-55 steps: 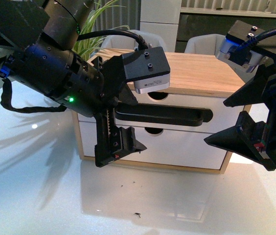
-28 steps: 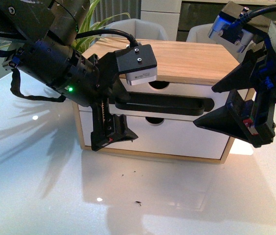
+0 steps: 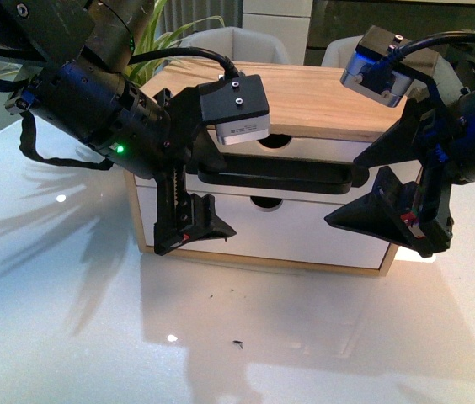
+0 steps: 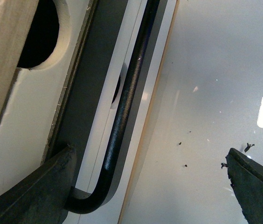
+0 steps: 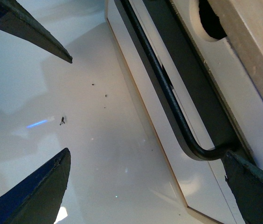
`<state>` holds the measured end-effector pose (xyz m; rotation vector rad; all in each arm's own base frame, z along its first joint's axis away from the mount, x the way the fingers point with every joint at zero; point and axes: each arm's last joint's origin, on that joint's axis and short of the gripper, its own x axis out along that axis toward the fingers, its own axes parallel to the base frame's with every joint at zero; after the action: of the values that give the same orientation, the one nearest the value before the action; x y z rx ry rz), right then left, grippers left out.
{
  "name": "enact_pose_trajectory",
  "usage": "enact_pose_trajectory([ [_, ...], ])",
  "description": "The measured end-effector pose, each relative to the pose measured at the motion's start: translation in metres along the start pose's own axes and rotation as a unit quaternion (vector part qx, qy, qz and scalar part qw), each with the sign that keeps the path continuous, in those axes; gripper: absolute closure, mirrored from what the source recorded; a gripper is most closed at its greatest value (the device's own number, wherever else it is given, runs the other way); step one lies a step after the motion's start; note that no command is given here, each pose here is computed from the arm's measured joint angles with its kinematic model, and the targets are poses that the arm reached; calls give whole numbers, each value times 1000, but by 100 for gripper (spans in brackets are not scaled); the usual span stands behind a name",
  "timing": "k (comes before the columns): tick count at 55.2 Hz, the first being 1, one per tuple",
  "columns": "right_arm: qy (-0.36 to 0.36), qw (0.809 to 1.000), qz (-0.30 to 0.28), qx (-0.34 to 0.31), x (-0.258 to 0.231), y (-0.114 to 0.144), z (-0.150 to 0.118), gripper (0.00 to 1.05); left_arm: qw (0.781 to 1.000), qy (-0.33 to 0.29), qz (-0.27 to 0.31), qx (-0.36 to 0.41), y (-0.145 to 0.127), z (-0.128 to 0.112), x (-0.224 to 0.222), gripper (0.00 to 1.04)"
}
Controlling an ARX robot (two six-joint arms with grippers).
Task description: Pull drawer
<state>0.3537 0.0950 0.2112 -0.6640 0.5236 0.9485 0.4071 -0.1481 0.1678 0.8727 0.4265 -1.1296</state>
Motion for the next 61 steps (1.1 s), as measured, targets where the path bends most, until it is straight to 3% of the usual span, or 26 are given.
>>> enact_pose_trajectory([
  [61,21,999,15,-35,48,-3,1,9,1000,-10,-2,2,1,-1,3,7],
])
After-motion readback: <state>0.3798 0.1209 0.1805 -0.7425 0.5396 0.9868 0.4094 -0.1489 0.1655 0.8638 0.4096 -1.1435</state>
